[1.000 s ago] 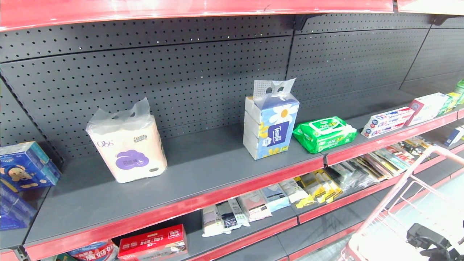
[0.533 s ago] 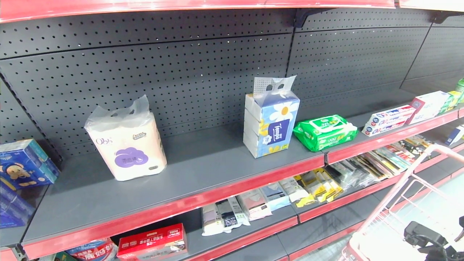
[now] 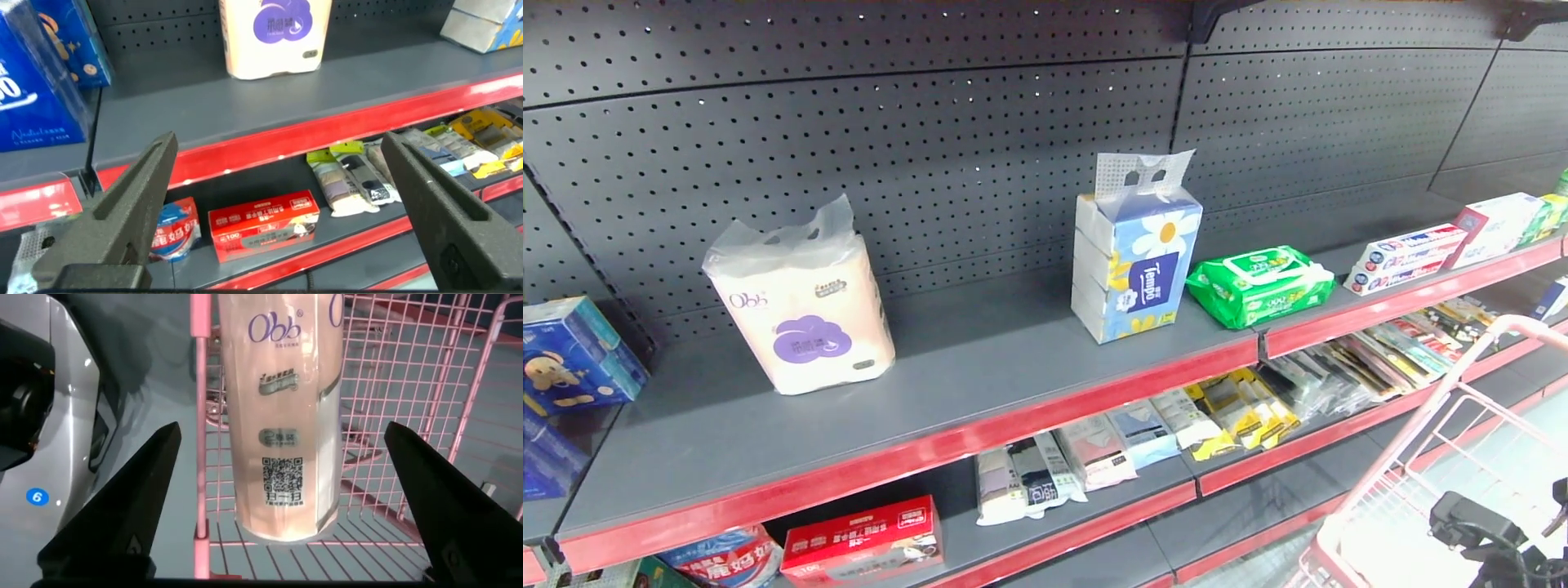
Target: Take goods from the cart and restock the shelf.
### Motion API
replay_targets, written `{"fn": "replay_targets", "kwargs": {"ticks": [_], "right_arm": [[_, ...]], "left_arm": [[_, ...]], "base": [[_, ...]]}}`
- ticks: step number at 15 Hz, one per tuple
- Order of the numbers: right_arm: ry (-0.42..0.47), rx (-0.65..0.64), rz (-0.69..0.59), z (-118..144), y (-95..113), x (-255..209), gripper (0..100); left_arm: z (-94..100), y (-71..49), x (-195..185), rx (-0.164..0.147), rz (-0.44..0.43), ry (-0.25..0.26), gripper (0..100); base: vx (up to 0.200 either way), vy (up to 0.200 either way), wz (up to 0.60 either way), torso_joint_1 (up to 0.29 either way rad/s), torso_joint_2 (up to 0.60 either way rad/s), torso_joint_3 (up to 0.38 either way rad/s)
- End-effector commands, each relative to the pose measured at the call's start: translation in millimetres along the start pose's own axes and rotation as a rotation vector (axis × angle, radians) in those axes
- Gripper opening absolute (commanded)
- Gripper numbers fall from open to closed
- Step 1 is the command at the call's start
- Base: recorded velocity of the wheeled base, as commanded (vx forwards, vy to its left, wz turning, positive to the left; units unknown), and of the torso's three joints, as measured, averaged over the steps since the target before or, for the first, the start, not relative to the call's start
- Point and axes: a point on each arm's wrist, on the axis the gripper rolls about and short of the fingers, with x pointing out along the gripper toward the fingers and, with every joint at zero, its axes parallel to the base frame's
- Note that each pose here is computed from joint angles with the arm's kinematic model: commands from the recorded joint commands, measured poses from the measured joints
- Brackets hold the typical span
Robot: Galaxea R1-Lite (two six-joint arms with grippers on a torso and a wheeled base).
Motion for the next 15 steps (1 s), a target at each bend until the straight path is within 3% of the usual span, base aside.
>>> {"fn": "replay_targets", "kwargs": {"ticks": [1, 10, 15], "right_arm": [[-0.01, -0.008, -0.019, 2.6, -5.3, 1.2, 100], [-0.034, -0.064, -0.063, 11.2, -21.0, 8.0, 100], [-0.021, -0.058, -0.053, 9.6, -26.5, 20.4, 100]], "left_arm": [[0.1, 0.0, 0.1, 0.0, 0.001, 0.001, 100], [0.1, 0.0, 0.1, 0.0, 0.001, 0.001, 100], [0.0, 0.0, 0.0, 0.0, 0.001, 0.0, 100]], "base": [[0.0, 0.0, 0.0, -0.154, 0.35, 0.173], [0.0, 0.0, 0.0, -0.156, 0.34, 0.18], [0.0, 0.0, 0.0, -0.023, 0.05, 0.028]]}}
